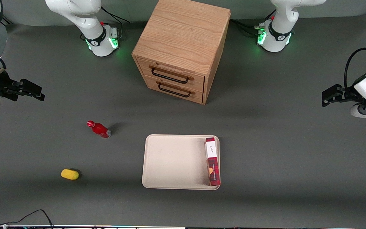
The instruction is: Place coke bottle on tray
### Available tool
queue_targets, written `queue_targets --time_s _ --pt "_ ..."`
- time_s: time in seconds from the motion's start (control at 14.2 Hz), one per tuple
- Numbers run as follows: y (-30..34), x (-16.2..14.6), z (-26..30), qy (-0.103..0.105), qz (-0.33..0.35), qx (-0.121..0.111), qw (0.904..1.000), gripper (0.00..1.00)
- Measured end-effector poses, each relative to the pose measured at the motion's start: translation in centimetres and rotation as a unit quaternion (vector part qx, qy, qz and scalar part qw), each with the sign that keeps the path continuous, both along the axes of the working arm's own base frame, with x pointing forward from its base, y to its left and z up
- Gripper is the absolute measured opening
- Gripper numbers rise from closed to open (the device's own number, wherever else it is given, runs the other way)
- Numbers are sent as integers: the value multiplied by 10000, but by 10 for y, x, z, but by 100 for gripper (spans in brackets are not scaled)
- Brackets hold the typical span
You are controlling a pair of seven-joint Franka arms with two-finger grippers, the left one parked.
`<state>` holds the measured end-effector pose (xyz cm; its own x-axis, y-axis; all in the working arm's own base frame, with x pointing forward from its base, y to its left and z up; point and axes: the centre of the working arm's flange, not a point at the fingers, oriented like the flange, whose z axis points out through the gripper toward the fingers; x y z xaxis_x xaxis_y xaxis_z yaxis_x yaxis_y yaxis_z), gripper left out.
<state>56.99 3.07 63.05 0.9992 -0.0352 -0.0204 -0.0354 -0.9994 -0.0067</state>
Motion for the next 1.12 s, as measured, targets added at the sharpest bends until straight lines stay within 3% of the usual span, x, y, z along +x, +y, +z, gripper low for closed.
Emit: queue_targets --time_s 0.63,1.12 --pt "3 1 7 -71 -47 -17 10000 100" --pt "4 22 -37 138 -75 136 9998 100"
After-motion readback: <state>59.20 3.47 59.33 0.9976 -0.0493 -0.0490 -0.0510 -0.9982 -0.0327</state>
